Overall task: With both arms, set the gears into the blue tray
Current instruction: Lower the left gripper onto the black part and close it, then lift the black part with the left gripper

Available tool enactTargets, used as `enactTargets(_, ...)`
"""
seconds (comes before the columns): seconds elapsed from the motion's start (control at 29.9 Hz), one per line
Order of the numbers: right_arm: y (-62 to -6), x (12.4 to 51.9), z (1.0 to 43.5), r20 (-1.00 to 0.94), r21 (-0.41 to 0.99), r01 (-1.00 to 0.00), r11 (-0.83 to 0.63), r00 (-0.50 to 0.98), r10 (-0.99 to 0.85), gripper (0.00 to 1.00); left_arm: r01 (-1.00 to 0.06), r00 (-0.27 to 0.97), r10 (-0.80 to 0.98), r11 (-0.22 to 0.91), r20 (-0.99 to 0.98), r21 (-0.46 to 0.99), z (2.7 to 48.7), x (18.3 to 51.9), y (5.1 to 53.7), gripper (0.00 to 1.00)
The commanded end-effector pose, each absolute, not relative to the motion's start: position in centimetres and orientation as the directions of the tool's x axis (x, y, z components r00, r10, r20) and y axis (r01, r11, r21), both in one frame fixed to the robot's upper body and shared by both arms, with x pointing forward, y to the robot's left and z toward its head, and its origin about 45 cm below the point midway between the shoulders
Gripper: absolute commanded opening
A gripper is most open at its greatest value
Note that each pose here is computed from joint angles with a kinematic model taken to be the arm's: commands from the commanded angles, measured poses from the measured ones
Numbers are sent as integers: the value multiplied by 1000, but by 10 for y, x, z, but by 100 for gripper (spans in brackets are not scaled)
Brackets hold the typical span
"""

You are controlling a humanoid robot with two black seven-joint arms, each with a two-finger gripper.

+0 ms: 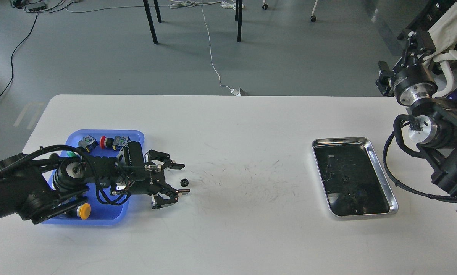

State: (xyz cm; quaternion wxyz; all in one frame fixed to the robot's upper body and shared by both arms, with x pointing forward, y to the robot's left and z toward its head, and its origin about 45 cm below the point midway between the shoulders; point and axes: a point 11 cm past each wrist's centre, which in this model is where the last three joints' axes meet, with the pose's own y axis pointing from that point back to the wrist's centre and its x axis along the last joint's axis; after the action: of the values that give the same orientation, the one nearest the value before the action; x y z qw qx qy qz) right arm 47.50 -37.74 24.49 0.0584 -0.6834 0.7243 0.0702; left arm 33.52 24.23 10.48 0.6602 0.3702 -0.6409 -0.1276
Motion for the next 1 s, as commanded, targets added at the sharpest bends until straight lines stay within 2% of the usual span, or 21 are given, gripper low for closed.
enactTargets(0.0, -378, 475, 244, -180, 23, -998, 57, -60, -982, 99, -306, 145, -641, 695, 754, 650, 104, 334, 243, 70)
enactTargets(0.1, -377, 475, 244, -179, 23, -998, 55, -59, -982, 99, -304, 135, -632, 707, 763, 639, 104, 333, 240, 68)
enactTargets(0.23, -375, 475, 243, -182, 23, -998, 54, -57, -982, 99, -300, 143, -630, 707, 763, 640, 101, 330, 241, 61)
enactTargets(0.3, -374, 475, 243, -183, 24, -998, 53, -56, -982, 99, -298, 146, -632, 706, 761, 643, 99, 328, 242, 53)
enactTargets(0.97, -379, 470, 232, -182, 45, -997, 63, -71, -981, 99, -296, 180, -642, 688, 746, 663, 86, 321, 250, 51)
